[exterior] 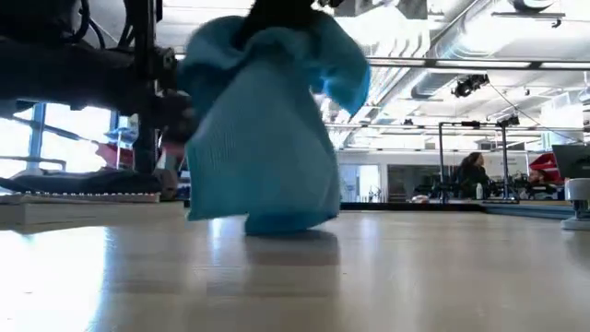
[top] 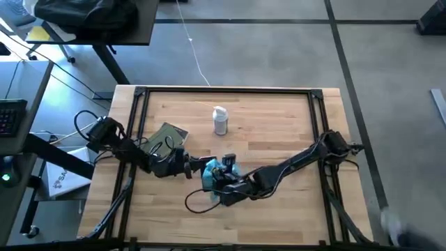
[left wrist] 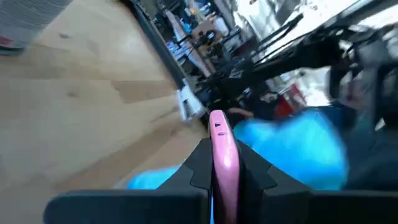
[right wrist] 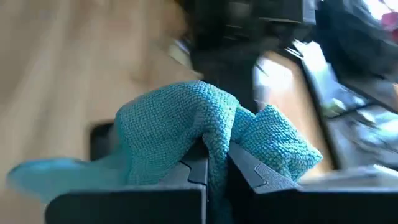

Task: Apply microfiber cloth
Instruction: Wipe the cellphone with the microfiber towel

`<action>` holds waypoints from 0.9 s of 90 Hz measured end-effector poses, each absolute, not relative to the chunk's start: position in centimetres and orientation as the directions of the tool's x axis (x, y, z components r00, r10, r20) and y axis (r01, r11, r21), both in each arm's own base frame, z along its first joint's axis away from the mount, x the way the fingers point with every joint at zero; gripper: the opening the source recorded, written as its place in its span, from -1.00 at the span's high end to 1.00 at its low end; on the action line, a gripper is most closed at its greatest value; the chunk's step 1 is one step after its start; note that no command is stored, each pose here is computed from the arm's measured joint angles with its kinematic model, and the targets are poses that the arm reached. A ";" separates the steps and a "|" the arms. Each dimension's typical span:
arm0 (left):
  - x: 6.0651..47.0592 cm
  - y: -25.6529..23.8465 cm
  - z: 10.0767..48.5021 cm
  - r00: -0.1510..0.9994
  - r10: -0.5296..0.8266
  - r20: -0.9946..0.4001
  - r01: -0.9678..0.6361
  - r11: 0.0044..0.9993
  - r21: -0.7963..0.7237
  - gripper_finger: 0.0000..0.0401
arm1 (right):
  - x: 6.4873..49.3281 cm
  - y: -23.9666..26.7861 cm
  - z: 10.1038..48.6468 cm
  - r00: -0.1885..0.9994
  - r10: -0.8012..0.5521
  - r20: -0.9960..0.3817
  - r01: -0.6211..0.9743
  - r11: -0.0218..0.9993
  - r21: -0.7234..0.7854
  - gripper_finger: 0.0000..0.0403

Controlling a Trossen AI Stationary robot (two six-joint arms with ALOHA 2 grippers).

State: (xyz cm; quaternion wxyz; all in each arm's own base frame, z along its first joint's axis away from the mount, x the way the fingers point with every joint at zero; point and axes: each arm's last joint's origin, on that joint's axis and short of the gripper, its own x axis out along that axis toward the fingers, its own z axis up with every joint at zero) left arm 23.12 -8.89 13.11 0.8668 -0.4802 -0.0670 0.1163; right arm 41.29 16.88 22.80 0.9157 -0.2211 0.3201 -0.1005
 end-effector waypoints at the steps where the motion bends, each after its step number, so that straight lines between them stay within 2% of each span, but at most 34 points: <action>1: 23.2 -8.9 13.2 0.964 0.266 0.010 -0.132 0.510 -0.850 0.94 | 41.3 16.9 22.6 0.780 -0.319 -0.538 0.043 0.886 -0.462 1.00; 15: 23.9 -9.3 14.0 0.963 0.265 0.050 -0.097 0.512 -0.854 0.94 | 41.2 16.4 20.1 0.823 -0.274 -0.498 0.060 0.913 -0.403 1.00; 27: 24.8 -9.7 14.7 0.961 0.267 0.074 -0.078 0.516 -0.853 0.94 | 41.3 16.2 19.6 0.853 -0.263 -0.451 0.087 0.923 -0.375 1.00; 39: 25.6 -10.0 15.6 0.958 0.267 0.105 -0.052 0.519 -0.853 0.94 | 41.7 15.8 20.2 0.873 -0.302 -0.383 0.119 0.893 -0.433 1.00; 54: 25.8 -10.2 16.1 0.964 0.221 0.144 0.015 0.498 -0.867 0.94 | 41.9 15.9 21.2 0.864 -0.390 -0.318 0.153 0.806 -0.572 1.00; 81: 24.5 -10.5 16.3 0.975 0.083 0.204 0.139 0.483 -0.865 0.94 | 39.7 16.4 24.6 0.813 -0.497 -0.303 0.175 0.705 -0.687 1.00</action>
